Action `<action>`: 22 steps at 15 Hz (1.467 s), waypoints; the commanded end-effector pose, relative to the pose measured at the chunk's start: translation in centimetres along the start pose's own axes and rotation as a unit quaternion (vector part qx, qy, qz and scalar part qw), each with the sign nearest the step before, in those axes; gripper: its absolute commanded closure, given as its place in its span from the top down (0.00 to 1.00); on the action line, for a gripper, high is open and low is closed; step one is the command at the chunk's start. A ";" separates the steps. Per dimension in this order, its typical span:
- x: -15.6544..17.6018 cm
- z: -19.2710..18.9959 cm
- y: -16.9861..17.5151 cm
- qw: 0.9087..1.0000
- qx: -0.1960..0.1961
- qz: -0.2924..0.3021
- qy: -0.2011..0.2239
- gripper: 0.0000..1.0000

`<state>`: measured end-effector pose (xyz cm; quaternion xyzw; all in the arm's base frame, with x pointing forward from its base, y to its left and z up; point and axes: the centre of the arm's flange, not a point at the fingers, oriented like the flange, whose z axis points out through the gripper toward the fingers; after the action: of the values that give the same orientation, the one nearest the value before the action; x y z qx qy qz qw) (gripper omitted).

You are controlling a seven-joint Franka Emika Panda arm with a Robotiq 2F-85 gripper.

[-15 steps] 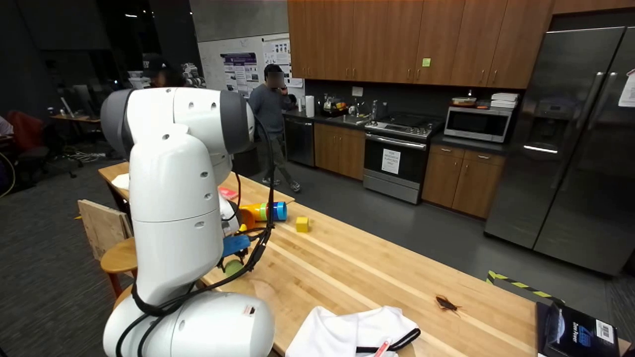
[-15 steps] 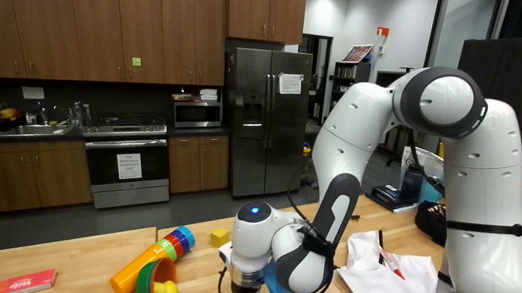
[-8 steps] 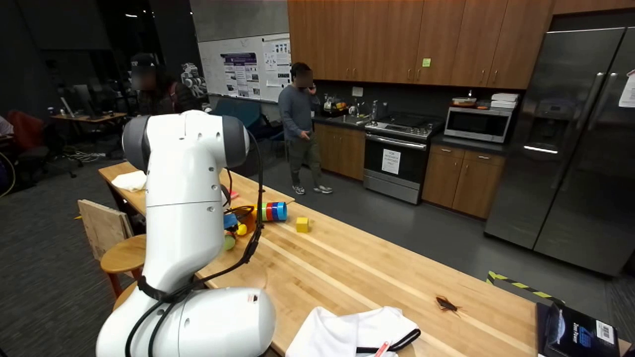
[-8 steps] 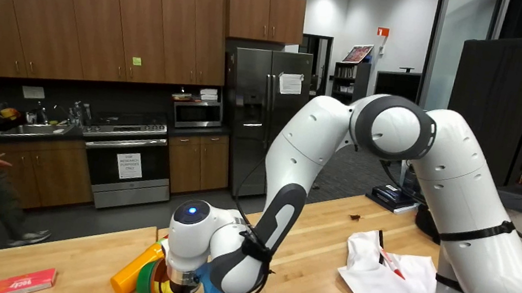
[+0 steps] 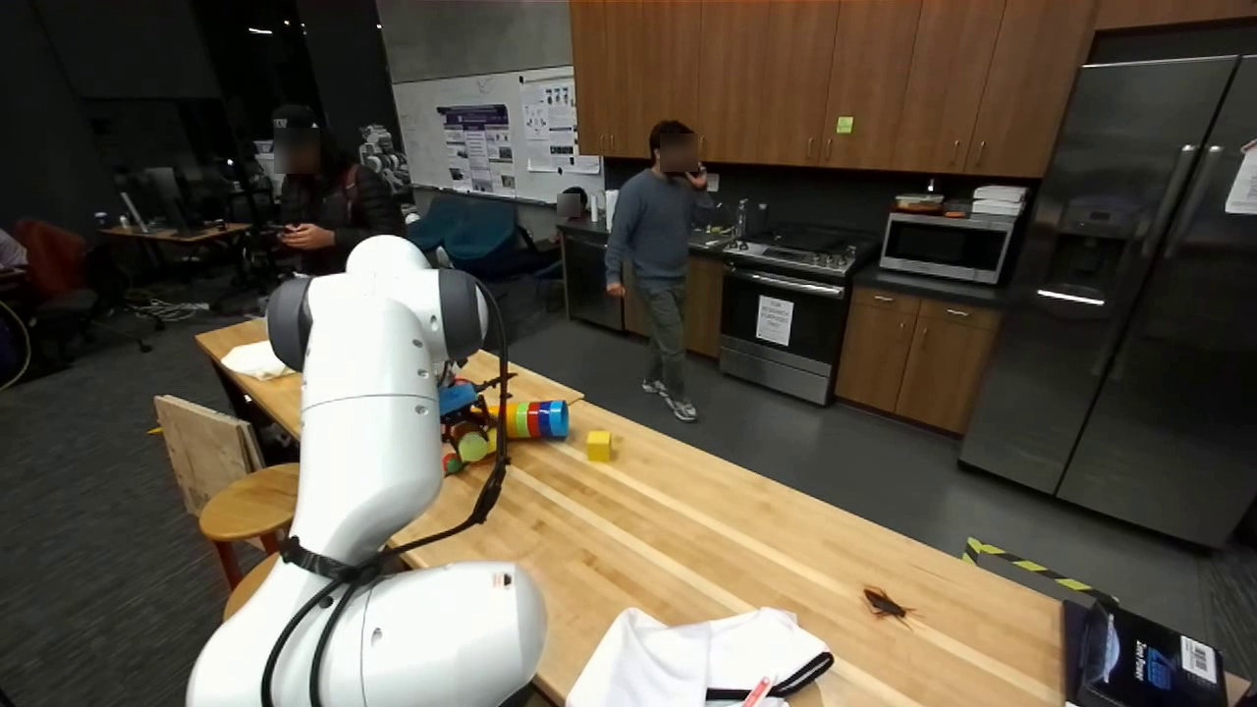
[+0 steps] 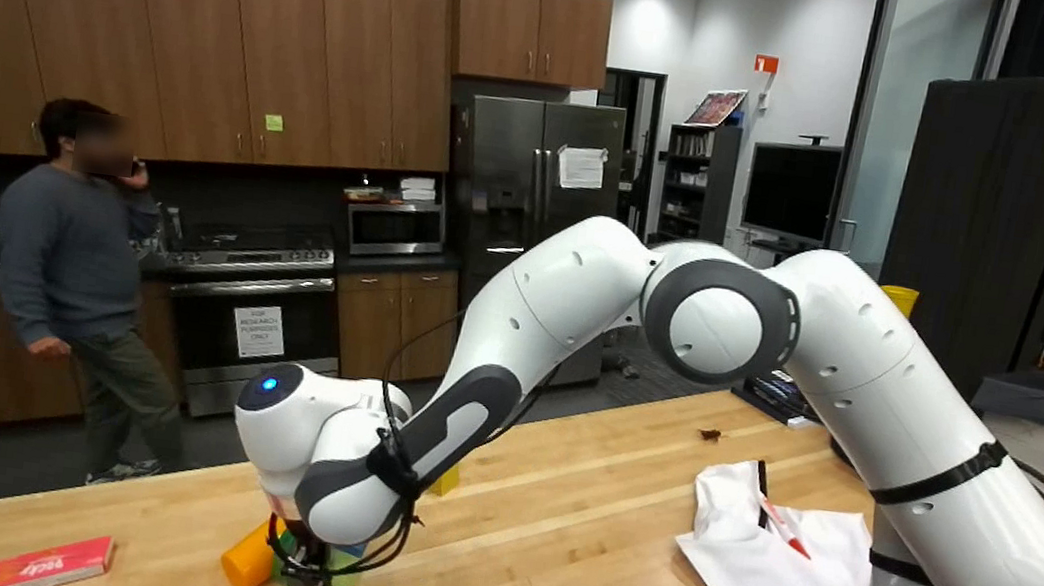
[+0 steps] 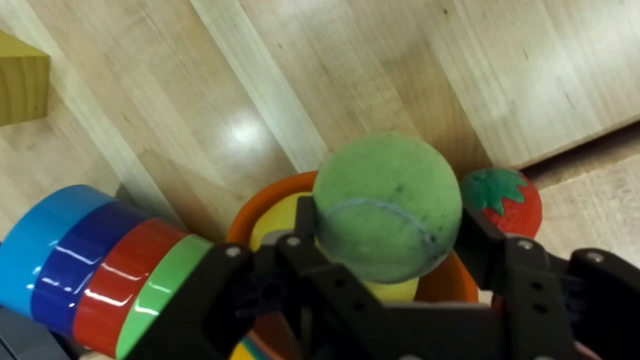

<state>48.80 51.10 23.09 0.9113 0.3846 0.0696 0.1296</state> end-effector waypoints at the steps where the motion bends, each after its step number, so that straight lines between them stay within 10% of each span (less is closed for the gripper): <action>1: 6.7 -4.1 0.0 0.998 -0.004 0.061 -0.022 0.42; 18: 14.1 -9.4 -3.7 0.970 -0.075 0.231 0.026 0.42; 22: 12.9 -12.0 -2.1 0.949 -0.108 0.290 0.063 0.42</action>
<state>51.81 61.50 31.46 0.9603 0.1453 0.1718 0.1650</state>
